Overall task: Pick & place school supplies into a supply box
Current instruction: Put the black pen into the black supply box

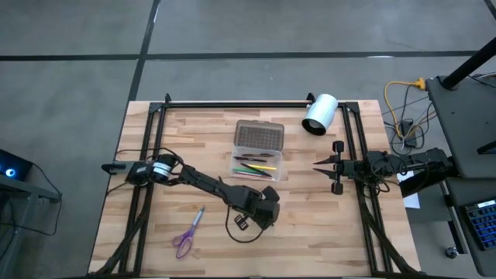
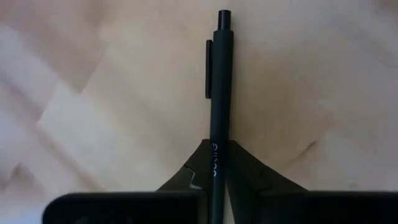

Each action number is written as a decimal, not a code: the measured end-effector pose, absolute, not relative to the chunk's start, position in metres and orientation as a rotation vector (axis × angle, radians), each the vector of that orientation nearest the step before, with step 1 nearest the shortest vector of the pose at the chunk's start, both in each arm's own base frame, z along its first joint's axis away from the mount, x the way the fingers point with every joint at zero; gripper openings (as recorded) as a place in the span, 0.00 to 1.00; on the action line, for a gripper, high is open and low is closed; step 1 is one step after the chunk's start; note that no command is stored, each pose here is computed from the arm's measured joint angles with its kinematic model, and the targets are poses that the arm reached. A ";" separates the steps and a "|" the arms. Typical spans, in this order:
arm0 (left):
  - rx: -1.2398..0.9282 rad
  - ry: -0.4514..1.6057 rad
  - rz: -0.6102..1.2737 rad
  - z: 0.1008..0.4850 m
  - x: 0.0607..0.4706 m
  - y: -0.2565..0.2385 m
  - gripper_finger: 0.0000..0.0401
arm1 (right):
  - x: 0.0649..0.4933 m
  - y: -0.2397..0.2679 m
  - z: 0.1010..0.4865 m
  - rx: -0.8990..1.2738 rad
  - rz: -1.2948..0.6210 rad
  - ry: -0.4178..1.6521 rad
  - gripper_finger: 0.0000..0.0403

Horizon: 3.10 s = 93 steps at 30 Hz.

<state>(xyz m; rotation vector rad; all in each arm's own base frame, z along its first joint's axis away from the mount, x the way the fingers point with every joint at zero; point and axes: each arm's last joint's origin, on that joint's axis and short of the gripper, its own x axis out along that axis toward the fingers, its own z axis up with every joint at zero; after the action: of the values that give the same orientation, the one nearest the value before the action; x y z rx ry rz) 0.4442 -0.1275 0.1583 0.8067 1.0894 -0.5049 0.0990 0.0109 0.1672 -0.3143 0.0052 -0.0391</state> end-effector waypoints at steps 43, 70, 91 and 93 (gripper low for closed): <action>0.890 1.072 -0.474 0.177 0.441 -0.123 0.16 | 0.099 0.011 0.167 -0.314 -0.039 0.005 0.17; 0.813 1.045 -0.601 0.171 0.449 -0.081 0.17 | 0.099 0.011 0.167 -0.314 -0.039 0.005 0.17; 0.655 1.039 -0.638 0.150 0.443 -0.067 0.05 | 0.099 0.011 0.167 -0.314 -0.040 0.005 0.17; 0.646 1.040 -0.648 0.150 0.443 -0.067 0.03 | 0.099 0.011 0.167 -0.314 -0.039 0.005 0.17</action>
<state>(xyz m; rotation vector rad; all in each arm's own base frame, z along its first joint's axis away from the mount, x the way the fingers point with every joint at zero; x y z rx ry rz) 0.4431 -0.0675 0.1498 0.6461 1.0400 -0.6484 0.0990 0.0109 0.1672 -0.3143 0.0051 -0.0391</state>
